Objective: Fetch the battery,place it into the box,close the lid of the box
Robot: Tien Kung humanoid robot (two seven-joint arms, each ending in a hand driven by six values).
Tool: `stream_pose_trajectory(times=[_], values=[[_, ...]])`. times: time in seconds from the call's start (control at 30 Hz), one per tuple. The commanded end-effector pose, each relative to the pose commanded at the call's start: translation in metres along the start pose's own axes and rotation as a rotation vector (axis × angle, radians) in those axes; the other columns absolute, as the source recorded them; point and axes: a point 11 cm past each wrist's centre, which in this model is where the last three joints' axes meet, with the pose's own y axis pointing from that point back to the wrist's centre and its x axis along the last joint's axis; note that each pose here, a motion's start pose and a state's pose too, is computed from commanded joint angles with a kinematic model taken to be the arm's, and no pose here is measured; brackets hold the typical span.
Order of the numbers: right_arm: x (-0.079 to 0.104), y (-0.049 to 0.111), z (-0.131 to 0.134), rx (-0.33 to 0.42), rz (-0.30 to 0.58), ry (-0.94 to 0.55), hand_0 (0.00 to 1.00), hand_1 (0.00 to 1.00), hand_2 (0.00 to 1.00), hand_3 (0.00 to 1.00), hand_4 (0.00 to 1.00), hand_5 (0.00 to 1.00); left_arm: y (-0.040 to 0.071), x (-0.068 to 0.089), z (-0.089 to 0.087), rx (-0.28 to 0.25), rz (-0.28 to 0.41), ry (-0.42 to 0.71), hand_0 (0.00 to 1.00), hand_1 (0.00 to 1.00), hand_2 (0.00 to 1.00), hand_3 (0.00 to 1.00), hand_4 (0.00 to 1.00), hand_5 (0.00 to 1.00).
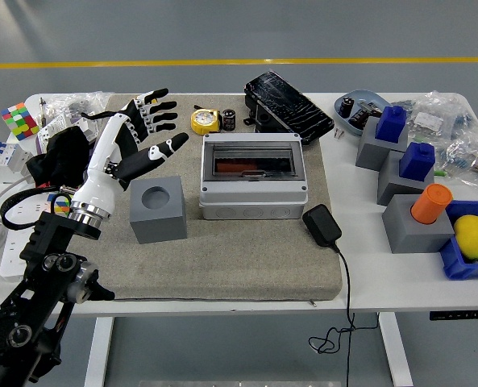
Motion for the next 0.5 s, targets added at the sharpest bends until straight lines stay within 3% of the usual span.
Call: stream_pose_trajectory(times=[0.5], values=[[-0.0020, -0.0003, 0.0027, -0.003, -0.003, -0.003, 0.762, 0.723, 0.735, 0.752, 0.998, 0.556, 0.0033, 0.0018, -0.0021, 0.006, 0.012, 0.005, 0.592, 0.681, 0.738, 0.791, 0.998, 0.303]])
